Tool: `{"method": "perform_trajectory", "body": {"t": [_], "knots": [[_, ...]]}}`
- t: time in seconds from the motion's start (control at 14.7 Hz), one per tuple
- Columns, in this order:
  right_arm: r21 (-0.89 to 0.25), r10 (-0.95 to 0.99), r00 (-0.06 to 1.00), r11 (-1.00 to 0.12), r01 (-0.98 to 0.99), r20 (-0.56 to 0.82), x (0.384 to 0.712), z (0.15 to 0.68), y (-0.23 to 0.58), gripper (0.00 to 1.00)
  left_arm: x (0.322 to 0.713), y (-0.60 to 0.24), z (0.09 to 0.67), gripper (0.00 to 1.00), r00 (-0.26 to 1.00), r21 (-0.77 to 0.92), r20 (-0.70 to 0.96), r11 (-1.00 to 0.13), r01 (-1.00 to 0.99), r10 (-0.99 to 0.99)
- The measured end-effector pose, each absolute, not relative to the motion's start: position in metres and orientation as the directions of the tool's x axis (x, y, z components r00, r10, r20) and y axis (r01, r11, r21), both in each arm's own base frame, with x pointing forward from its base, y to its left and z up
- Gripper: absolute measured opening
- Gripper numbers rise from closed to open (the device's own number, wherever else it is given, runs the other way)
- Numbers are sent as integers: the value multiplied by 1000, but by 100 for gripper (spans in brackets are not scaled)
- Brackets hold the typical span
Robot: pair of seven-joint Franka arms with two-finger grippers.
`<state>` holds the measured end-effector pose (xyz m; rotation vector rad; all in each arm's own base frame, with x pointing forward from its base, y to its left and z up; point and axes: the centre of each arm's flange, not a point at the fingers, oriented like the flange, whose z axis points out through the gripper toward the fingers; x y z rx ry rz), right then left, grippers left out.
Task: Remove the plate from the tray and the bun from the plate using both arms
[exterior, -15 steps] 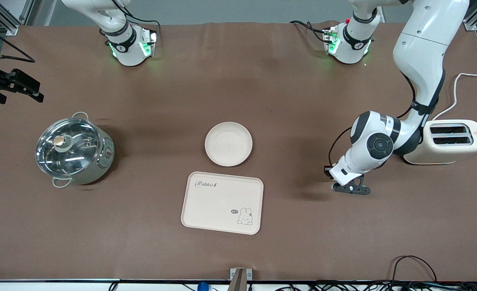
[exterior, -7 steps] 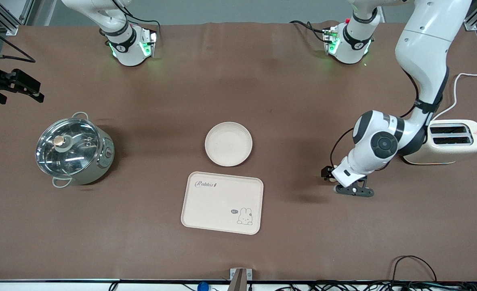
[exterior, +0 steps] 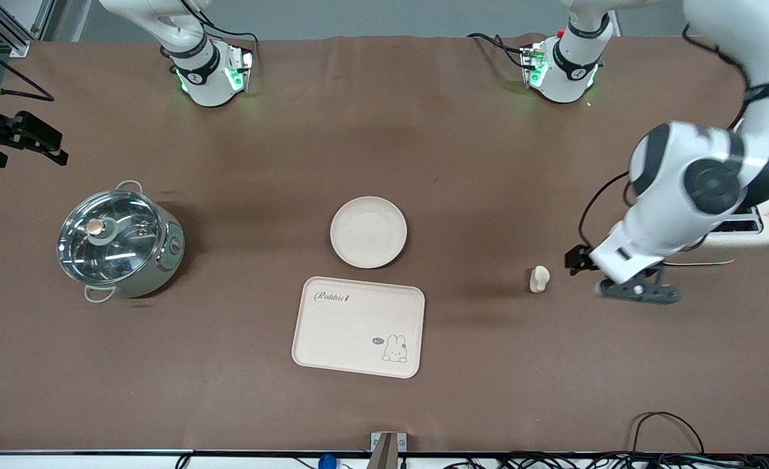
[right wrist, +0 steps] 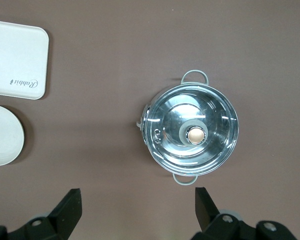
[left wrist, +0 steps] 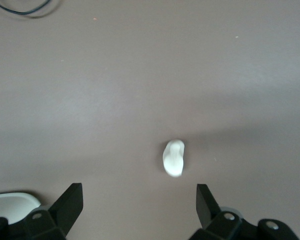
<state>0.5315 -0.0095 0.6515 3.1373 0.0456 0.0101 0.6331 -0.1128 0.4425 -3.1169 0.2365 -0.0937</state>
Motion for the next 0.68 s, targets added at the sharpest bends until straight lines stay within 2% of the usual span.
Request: {"method": "perform_trajectory", "body": {"t": [0.2,0.41,0.54,0.68], "knots": [[4,27,1000,-1000,27,6,532,651,-10,100,612,-63,529,100,988,15,-1,-988,-154,-154],[4,27,1000,-1000,27,5,532,651,-11,100,572,-39,618,100,990,2,41,-990,-138,-137],[4,27,1000,-1000,27,5,532,651,-11,100,549,-44,646,100,988,-5,70,-990,-139,-139],[4,27,1000,-1000,27,5,532,651,-11,100,539,-51,647,100,987,-3,98,-992,-126,-125]]}}
